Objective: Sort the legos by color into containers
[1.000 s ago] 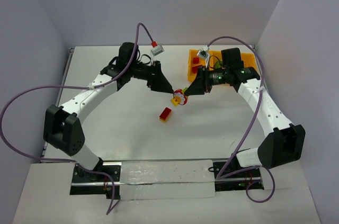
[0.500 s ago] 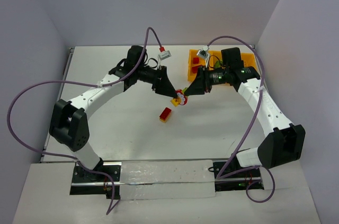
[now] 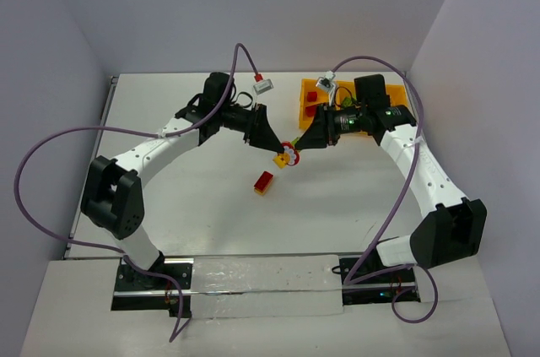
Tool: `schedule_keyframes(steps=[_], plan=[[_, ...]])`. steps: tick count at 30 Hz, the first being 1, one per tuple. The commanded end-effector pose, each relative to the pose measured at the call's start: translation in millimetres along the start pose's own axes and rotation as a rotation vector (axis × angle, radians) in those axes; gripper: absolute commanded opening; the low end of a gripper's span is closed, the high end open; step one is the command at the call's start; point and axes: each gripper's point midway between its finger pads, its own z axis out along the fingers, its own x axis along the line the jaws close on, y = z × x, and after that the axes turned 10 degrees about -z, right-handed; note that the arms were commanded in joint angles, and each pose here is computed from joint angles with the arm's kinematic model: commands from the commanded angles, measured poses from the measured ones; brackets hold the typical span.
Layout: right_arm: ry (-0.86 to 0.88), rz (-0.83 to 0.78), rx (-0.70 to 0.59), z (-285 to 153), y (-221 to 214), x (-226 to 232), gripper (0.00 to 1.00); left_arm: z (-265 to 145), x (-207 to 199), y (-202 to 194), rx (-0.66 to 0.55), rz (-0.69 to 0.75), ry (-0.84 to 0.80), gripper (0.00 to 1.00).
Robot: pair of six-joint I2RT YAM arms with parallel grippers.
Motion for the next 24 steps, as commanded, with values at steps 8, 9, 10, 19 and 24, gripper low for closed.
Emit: schedule_keyframes(steps=[8,9,10,19,24], plan=[[-0.456,0.04,-0.177,-49,42,-72,0.0,-10,23,11,-0.083,-0.023,0.118,0.0],[-0.633,0.1,-0.202,-63,45,-102,0.0,-13,25,15,-0.109,-0.028,0.141,0.0],[-0.69,0.115,-0.217,-69,48,-110,0.0,-14,27,18,-0.123,-0.034,0.156,0.0],[-1.274,0.302,-0.279,-134,51,-242,0.04,-39,53,51,-0.288,-0.091,0.413,0.0],[-1.376,0.367,-0.218,-137,47,-312,0.1,-54,48,57,-0.35,-0.086,0.504,0.0]])
